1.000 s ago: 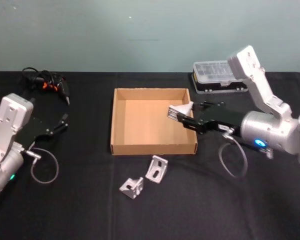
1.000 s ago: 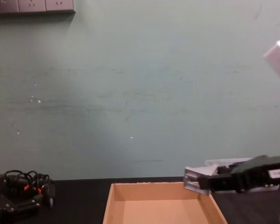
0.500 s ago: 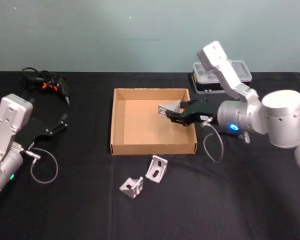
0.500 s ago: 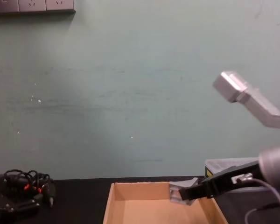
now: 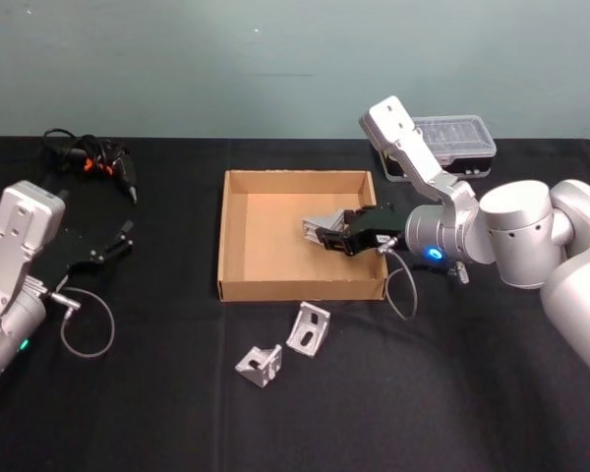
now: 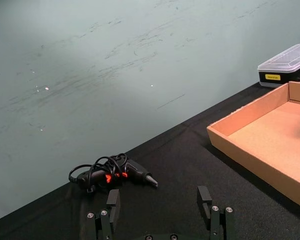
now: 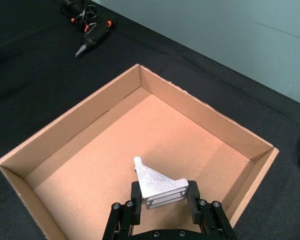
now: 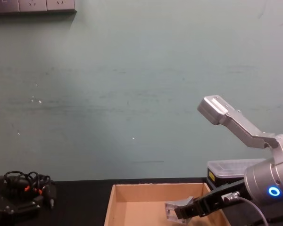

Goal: Use one hand to pick up the angle iron from the table and place it into the box.

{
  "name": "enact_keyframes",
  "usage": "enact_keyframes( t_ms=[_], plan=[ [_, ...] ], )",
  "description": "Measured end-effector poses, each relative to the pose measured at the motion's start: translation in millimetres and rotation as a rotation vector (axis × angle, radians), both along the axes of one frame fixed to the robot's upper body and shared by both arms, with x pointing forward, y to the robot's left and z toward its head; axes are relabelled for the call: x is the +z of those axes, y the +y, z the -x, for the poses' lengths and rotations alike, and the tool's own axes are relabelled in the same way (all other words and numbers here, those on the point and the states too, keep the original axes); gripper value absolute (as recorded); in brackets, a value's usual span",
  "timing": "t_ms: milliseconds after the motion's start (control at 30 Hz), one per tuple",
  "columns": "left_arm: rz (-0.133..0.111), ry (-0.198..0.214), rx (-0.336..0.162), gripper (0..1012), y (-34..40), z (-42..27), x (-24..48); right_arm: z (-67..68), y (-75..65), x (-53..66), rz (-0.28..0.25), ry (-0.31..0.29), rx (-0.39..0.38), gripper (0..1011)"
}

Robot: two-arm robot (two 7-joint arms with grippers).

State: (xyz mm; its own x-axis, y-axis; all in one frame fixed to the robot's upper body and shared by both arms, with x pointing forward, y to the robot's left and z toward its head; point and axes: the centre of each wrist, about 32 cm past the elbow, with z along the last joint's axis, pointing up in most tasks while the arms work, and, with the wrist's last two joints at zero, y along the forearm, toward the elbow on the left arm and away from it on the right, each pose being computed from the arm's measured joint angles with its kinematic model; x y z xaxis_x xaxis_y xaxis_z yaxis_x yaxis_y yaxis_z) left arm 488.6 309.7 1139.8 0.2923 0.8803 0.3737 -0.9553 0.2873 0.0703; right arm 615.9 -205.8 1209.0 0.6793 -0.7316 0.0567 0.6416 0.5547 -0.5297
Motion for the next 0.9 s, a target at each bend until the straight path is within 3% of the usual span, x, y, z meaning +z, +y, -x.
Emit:
enact_keyframes(
  t_ms=[433,900],
  plan=[
    [0.0,0.0,0.0,1011,0.0,0.0,0.0,-0.8,-0.7,-2.8,-0.002,-0.002,-0.006,572],
    [0.0,0.0,0.0,1011,0.0,0.0,0.0,-0.9,-0.4,-2.1,0.0,-0.002,-0.006,970]
  ],
)
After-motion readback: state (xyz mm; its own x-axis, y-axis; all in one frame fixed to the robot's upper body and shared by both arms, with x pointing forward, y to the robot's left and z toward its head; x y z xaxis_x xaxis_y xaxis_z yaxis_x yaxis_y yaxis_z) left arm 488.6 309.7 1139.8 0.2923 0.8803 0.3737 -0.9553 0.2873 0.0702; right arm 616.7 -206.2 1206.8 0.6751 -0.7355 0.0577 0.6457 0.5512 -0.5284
